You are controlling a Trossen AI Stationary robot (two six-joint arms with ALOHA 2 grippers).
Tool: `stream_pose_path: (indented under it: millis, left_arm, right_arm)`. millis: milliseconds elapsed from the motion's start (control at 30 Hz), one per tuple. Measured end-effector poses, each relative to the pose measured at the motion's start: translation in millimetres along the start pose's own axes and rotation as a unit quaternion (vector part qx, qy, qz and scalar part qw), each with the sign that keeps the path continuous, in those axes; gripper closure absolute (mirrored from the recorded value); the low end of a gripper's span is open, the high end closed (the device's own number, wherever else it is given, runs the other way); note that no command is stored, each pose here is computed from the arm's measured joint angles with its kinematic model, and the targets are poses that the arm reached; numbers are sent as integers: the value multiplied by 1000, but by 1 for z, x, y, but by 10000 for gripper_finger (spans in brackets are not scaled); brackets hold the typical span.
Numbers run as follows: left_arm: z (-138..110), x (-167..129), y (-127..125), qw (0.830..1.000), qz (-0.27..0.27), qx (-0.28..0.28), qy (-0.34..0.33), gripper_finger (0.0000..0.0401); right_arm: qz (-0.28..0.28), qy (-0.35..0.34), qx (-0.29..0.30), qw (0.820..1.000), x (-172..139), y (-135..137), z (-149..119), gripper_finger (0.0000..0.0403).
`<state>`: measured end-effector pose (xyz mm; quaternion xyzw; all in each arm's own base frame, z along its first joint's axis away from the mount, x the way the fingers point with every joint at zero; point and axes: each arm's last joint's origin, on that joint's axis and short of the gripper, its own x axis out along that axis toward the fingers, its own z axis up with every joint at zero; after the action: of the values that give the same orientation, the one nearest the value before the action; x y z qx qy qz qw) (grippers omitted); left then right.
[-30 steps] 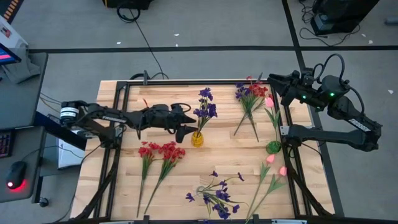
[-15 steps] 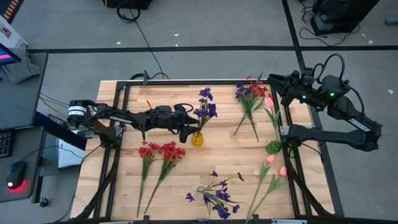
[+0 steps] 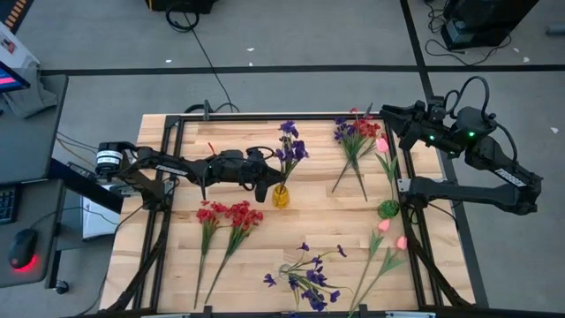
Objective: Sort flowers into vase by color
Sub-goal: Move the purple flower from the yellow vase to the transparent vase
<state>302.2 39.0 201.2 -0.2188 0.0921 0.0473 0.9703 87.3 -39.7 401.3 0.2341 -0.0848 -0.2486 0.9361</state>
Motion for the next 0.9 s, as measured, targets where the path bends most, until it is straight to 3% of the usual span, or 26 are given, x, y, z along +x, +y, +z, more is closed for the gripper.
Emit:
stream_pose_path:
  millis: [200, 900]
  left_arm:
    - [1, 0, -1, 1000, -3, -1, -5, 390]
    - [15, -1, -7, 996, -39, -22, -72, 393]
  right_arm:
    - [1, 0, 0, 1000, 0, 0, 0, 232]
    - [5, 3, -13, 1000, 0, 0, 0, 232]
